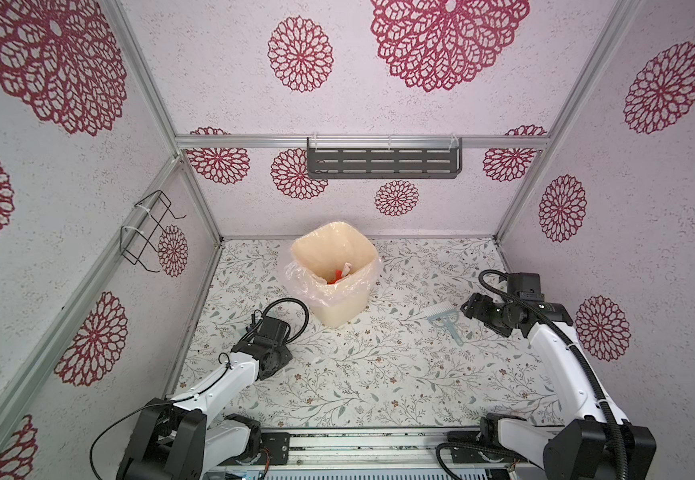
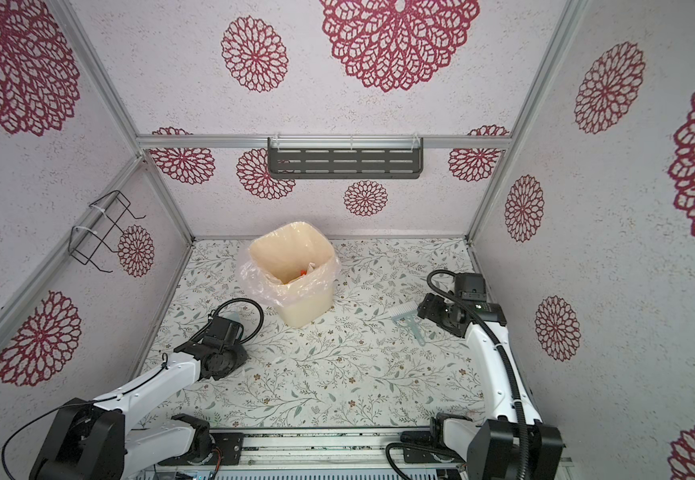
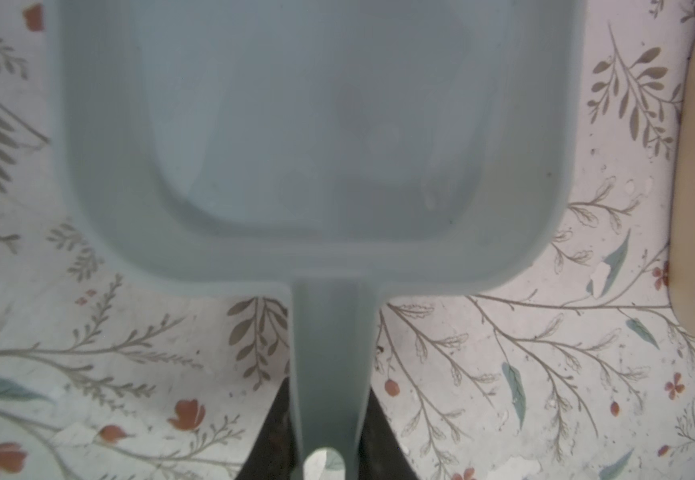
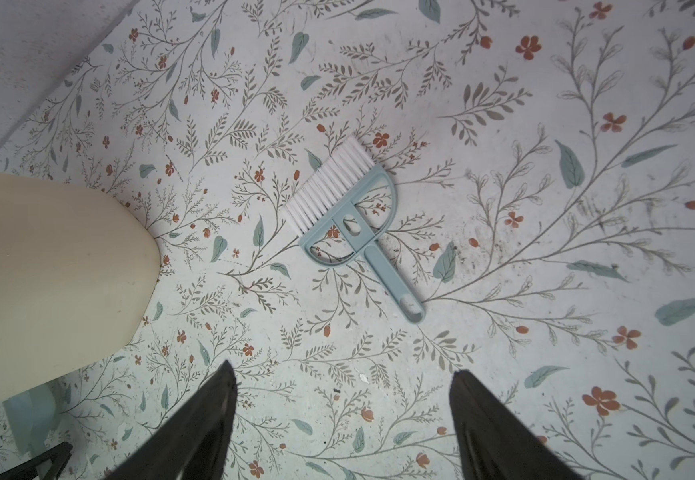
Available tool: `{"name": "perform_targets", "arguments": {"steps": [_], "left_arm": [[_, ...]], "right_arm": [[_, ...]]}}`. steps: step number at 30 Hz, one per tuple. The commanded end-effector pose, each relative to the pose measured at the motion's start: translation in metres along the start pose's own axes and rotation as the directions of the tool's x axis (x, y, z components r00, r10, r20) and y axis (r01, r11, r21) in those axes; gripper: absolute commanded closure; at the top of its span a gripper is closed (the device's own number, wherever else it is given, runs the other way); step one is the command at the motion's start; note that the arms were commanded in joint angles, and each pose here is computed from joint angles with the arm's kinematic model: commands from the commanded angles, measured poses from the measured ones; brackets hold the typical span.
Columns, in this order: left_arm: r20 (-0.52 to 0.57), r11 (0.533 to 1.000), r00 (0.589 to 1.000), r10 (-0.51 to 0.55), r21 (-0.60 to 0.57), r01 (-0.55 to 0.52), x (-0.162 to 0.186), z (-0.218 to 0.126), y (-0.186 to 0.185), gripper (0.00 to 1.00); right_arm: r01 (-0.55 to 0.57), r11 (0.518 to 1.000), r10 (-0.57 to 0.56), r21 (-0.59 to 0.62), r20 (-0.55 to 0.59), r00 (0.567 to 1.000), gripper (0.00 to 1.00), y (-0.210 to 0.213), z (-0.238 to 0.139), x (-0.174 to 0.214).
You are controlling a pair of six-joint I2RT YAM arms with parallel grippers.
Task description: Sweep away the paper scraps from the table
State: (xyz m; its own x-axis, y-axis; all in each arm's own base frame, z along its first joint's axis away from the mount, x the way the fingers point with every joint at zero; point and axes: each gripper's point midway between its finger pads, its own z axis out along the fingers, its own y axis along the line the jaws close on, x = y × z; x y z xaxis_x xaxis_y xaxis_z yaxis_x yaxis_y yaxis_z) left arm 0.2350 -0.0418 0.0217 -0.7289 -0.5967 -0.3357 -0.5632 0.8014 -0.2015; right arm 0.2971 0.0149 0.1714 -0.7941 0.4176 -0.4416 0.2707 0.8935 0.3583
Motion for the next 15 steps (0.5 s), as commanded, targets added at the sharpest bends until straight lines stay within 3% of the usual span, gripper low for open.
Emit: {"name": "perform_targets", "arguments": {"steps": [1,6,10,15], "left_arm": [[0.015,0.999,1.0,-0.013,0.036,0.012,-0.008,-0.003,-0.009,0.68],[0.043,1.0,0.999,0.003,0.021,-0.004,-0.016,-0.018,-0.009,0.47],[0.165,0.994,0.983,0.076,0.066,-0.088,-0.039,-0.049,-0.025,0.25],[0.417,0.97,0.894,0.162,0.101,-0.223,-0.079,-0.104,-0.051,0.11]], "right_arm": [[0.058,0.998,-0.06,0.019,0.075,0.995,0.15,0.003,-0.004,-0.023],[0.103,0.994,-0.106,0.027,0.157,0.982,0.08,0.006,0.002,-0.046],[0.156,0.985,-0.167,0.067,0.232,0.958,0.02,0.004,0.007,-0.065],[0.184,0.975,-0.214,0.121,0.33,0.919,0.01,-0.001,0.013,-0.086]]}}
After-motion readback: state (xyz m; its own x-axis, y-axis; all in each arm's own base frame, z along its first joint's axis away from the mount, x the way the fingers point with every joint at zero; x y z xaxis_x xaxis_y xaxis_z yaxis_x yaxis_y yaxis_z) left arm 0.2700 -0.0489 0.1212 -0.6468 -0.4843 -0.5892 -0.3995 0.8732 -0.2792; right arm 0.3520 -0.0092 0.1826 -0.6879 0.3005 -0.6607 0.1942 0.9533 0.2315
